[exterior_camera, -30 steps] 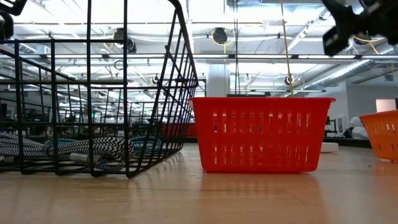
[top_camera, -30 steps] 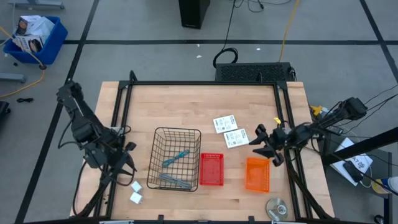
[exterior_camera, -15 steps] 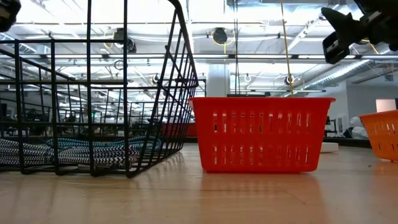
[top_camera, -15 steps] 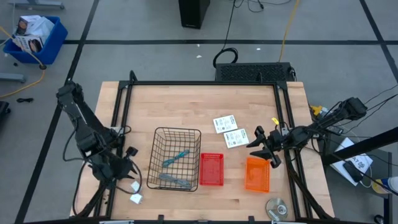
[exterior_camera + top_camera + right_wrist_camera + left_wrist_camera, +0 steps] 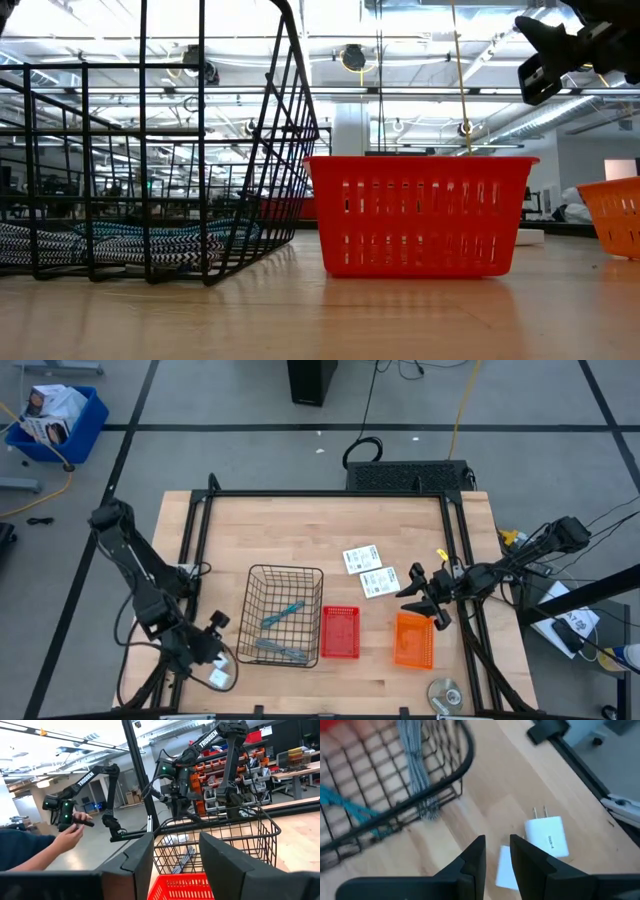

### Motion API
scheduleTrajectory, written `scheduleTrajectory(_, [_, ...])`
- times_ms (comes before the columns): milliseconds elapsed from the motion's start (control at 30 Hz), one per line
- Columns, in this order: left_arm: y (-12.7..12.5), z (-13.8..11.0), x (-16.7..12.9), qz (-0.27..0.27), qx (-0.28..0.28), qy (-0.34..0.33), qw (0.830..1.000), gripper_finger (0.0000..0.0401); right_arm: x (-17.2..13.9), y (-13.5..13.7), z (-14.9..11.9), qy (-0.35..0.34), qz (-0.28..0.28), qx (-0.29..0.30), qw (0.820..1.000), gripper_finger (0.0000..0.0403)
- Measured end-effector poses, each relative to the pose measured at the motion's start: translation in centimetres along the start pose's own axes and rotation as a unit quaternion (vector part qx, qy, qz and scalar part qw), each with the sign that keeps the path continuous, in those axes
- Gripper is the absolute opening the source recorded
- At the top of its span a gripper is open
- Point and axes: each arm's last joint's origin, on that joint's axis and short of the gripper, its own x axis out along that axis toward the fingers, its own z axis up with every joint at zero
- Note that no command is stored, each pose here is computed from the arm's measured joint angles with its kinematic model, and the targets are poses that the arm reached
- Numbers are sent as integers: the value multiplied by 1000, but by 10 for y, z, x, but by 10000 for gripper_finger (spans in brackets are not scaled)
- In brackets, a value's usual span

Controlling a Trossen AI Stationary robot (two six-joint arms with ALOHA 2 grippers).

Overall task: Pick and place items into bin
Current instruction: Put the top white charger adapter into the red basket

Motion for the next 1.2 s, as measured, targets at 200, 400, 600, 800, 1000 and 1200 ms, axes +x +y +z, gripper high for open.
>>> scheduleTrajectory(200, [-4,0,0,-21,-36,2,999,93,0,0,0,1,0,0,1000,153])
scheduleTrajectory(400, [-8,-1,0,-67,-39,19,997,93,0,0,0,1,0,0,1000,153])
scheduleTrajectory(600, [-10,-2,1,-55,-7,16,998,93,0,0,0,1,0,0,1000,153])
scheduleTrajectory(800, [-12,-6,3,-42,-19,32,998,99,0,0,0,1,0,0,1000,153])
scheduleTrajectory(1000, [-17,-9,12,-42,-13,63,997,157,0,0,-1,5,-1,-1,1000,153])
scheduleTrajectory(1200, [-22,-14,25,-30,-6,96,995,228,0,0,-1,5,-1,-1,1000,153])
